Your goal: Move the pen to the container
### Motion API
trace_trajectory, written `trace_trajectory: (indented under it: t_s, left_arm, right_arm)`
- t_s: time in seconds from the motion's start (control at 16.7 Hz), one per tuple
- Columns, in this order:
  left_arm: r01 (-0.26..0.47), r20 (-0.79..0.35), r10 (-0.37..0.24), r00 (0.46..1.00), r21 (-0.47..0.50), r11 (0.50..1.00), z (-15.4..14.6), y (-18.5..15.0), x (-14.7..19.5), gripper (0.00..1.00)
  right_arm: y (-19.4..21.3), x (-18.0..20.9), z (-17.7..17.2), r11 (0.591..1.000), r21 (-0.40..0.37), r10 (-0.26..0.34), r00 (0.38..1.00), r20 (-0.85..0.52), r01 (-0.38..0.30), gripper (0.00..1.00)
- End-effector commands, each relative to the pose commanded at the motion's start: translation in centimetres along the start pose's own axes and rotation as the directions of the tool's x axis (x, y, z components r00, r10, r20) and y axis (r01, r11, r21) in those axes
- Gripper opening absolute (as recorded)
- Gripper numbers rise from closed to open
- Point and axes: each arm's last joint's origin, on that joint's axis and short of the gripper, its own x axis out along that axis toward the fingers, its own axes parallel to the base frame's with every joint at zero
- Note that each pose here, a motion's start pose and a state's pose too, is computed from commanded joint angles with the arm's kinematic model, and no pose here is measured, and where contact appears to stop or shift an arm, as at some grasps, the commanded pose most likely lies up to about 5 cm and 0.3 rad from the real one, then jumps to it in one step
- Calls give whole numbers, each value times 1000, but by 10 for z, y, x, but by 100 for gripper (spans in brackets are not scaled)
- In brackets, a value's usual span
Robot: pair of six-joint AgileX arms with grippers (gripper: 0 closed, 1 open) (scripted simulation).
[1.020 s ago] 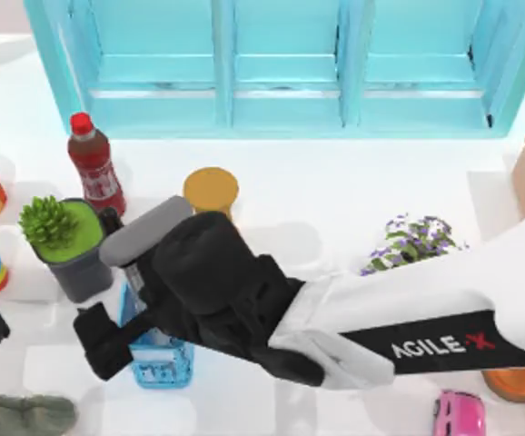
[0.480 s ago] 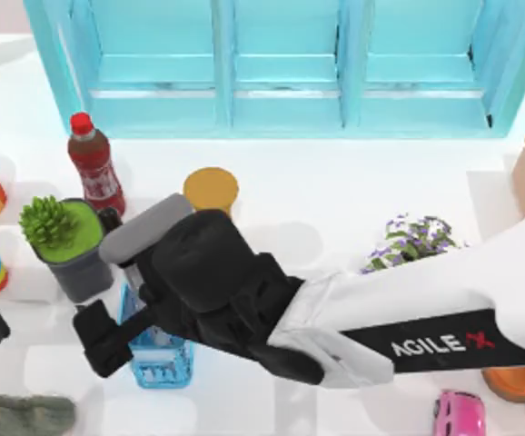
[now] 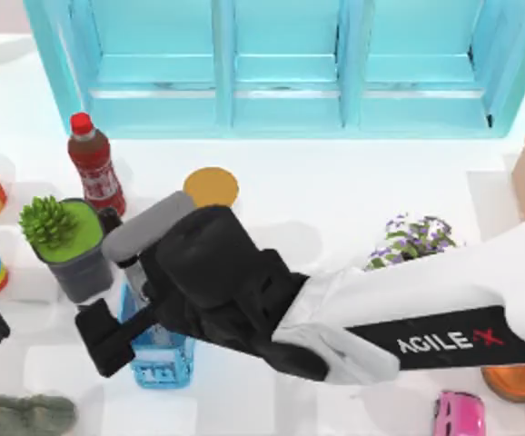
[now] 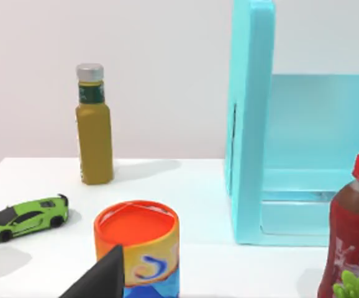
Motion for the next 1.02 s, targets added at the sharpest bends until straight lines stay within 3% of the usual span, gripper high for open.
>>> trace_trajectory:
  t_s: [0.24,0.48,0.66,1.02]
  left_arm:
    - [0,0,0,1000,0,1000,0,0,0,100]
    - [0,0,0,1000,0,1000,0,0,0,100]
    - [0,0,0,1000,0,1000,0,0,0,100]
    - [0,0,0,1000,0,1000,0,0,0,100]
  right_arm:
    - [-21,-33,20,1000,2,3,999,-47,-3,0]
    - [-38,-107,68,1000,-5,-10,999,36,10,0]
    - [-51,-157,78,1000,0,-14,999,29,14,0]
    - [-63,-182,77,1000,0,0,1000,14,0,0]
